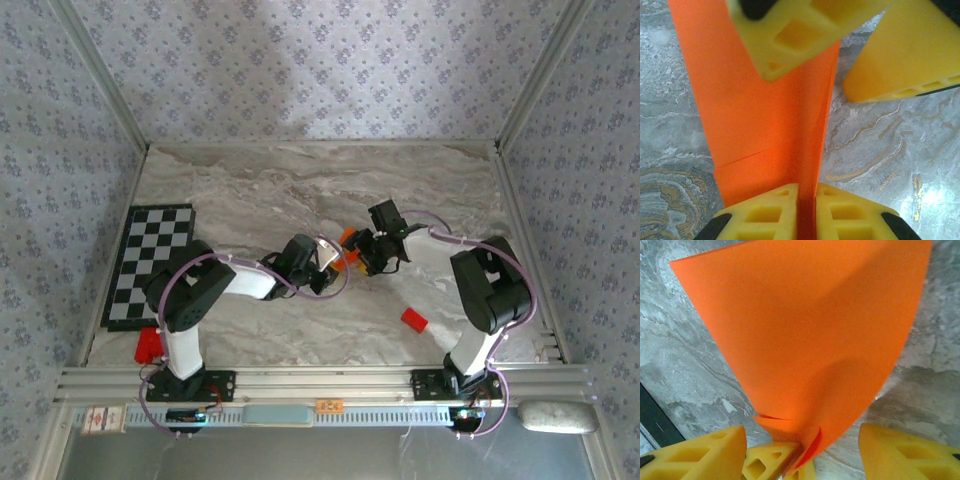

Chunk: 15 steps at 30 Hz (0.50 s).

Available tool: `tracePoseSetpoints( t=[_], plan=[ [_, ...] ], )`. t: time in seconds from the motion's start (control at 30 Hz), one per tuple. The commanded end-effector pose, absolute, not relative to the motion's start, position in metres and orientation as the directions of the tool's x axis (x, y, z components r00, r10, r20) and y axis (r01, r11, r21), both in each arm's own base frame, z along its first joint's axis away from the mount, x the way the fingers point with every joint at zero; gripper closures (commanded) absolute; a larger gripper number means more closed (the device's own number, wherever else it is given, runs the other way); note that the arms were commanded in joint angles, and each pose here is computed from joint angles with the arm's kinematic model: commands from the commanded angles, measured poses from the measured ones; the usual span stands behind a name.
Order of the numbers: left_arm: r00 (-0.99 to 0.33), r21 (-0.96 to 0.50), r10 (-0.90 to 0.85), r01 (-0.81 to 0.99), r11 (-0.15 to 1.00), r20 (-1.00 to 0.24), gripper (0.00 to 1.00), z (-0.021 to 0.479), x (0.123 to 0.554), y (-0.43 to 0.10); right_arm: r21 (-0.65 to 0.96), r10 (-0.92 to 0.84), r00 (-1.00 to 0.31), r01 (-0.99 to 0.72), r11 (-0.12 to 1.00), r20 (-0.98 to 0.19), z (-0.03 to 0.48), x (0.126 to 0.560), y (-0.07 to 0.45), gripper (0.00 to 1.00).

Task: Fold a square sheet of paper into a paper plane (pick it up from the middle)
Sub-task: Fold the wing for the fifth time at the center of the table.

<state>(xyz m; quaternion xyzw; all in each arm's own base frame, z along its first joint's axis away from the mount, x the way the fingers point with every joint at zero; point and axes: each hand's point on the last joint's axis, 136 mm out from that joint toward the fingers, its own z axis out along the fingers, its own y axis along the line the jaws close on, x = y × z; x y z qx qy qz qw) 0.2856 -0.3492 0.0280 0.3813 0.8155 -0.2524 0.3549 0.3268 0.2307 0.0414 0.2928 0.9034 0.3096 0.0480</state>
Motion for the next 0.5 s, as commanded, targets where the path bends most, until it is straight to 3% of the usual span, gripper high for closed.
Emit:
tracePoseSetpoints(
  t=[0.0,0.47],
  plan=[
    [-0.399,-0.091,0.444,0.817,0.57,-0.802,0.86,0.045,0.287,-0.348,0.552,0.546,-0.828,0.519,0.653,0.132,0.036,0.32,0.233,0.41],
    [-0.315,0.019,0.502,0.832,0.554,-0.806,0.83,0.051,0.289,-0.347,0.545,0.569,-0.807,0.55,0.632,0.155,0.038,0.316,0.231,0.64]
  ],
)
